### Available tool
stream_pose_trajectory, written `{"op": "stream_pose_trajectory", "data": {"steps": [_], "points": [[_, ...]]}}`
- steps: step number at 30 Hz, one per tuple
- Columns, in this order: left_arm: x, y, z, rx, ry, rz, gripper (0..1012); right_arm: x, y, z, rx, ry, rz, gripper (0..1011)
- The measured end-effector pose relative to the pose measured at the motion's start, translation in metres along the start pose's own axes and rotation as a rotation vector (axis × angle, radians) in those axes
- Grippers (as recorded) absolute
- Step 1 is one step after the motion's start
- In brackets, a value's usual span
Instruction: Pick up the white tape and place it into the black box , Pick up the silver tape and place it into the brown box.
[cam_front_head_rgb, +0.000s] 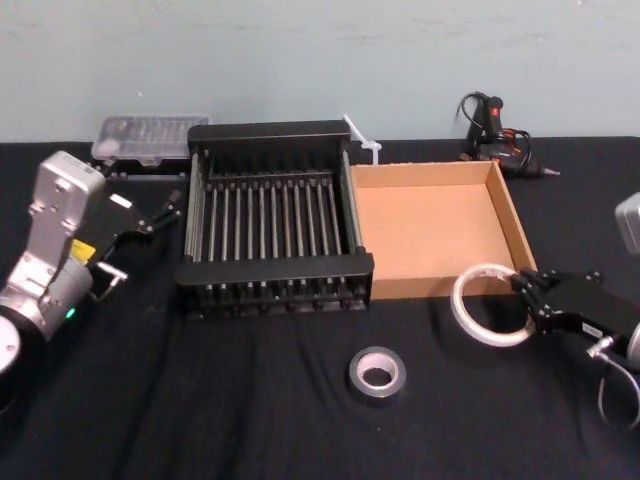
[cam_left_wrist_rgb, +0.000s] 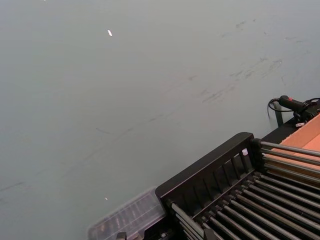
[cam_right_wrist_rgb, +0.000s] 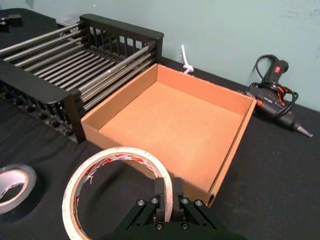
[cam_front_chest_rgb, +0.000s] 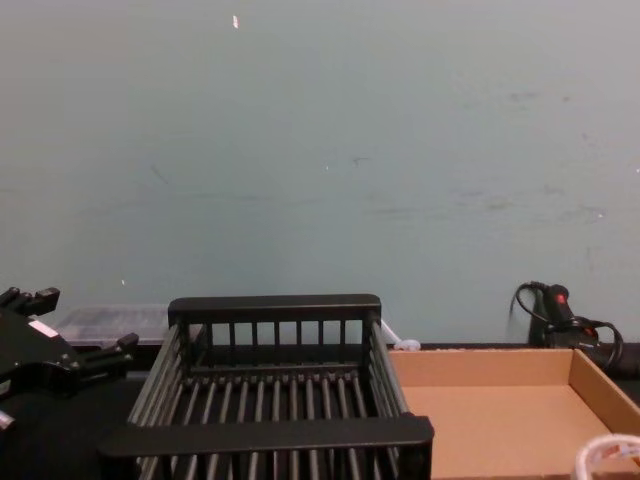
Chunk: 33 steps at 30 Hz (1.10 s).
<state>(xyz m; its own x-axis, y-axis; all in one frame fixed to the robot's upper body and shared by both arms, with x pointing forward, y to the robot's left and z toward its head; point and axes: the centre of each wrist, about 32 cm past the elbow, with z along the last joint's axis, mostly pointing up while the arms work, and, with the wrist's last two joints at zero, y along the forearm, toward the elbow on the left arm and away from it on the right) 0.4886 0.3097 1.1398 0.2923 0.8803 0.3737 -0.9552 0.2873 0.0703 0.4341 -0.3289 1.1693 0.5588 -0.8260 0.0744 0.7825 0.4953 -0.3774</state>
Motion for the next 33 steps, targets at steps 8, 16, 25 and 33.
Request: {"op": "stream_pose_trajectory", "data": {"steps": [8, 16, 25, 33], "points": [[0.0, 0.0, 0.0, 0.0, 0.0, 0.0, 1001, 0.0049, 0.015, 0.008, 0.023, -0.015, -0.011, 94], [0.0, 0.0, 0.0, 0.0, 0.0, 0.0, 1001, 0.0076, 0.034, 0.018, 0.052, -0.028, -0.015, 94], [0.0, 0.0, 0.0, 0.0, 0.0, 0.0, 1002, 0.0104, 0.055, 0.036, 0.083, -0.053, -0.005, 95], [0.0, 0.0, 0.0, 0.0, 0.0, 0.0, 1001, 0.0135, 0.076, 0.051, 0.105, -0.077, 0.023, 95]]}}
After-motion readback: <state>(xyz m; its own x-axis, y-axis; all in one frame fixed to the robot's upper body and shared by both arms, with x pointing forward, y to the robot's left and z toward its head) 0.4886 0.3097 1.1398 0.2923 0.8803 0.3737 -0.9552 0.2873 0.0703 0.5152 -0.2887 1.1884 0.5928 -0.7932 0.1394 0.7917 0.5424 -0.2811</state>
